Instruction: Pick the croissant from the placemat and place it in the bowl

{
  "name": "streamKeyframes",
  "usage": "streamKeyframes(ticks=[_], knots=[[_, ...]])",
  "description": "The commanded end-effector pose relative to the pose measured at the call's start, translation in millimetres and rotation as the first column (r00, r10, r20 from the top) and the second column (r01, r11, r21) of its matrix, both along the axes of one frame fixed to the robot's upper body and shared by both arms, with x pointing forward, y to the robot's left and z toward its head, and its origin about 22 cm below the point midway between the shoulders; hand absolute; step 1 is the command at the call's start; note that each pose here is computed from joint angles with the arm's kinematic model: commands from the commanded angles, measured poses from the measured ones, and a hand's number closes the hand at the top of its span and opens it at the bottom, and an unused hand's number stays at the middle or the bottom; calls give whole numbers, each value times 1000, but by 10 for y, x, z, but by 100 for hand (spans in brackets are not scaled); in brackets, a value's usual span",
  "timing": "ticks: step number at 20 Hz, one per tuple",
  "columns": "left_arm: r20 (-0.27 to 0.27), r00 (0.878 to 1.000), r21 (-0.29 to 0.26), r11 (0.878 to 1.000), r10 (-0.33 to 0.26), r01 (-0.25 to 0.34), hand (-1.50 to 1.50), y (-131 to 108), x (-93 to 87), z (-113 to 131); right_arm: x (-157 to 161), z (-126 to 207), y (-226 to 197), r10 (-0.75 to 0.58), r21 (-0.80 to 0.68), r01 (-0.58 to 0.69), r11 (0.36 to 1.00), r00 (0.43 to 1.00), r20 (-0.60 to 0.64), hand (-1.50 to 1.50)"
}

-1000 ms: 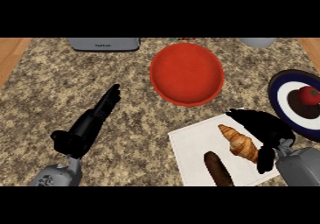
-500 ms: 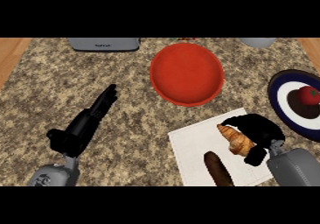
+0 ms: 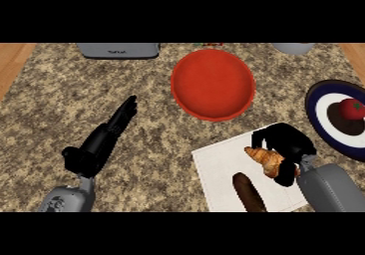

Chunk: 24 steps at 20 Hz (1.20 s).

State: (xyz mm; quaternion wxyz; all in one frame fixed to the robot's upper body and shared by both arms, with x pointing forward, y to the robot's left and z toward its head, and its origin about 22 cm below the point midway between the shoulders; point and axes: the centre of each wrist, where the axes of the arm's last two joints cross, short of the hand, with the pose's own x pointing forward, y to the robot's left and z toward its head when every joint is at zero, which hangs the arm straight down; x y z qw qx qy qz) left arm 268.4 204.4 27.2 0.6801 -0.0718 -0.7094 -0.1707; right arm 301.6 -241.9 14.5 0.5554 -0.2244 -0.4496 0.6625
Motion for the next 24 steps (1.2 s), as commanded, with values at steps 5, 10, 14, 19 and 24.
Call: streamKeyframes(ticks=[5, 10, 14, 19, 24], knots=[[7, 998, 3, 999, -55, 55, 0, -215, 17, 81, -33, 117, 1704, 25, 3, -26, 1000, 995, 95, 150], [-2, 998, -29, 997, -69, 69, 0, -164, 35, 46, -43, 306, 2158, -40, -42, 50, 998, 975, 220, 150], [12, 997, -18, 997, -73, 74, 0, -198, 113, 108, -86, 486, 2377, -133, -7, 149, 989, 905, 405, 150], [-8, 998, 0, 998, -61, 61, 0, -124, 10, -7, -78, 1022, 2589, -271, 242, 159, 957, 789, 552, 150], [-6, 998, -7, 998, -65, 65, 0, -269, 29, 153, -65, 1474, 2678, -421, 488, 136, 862, 730, 539, 150]])
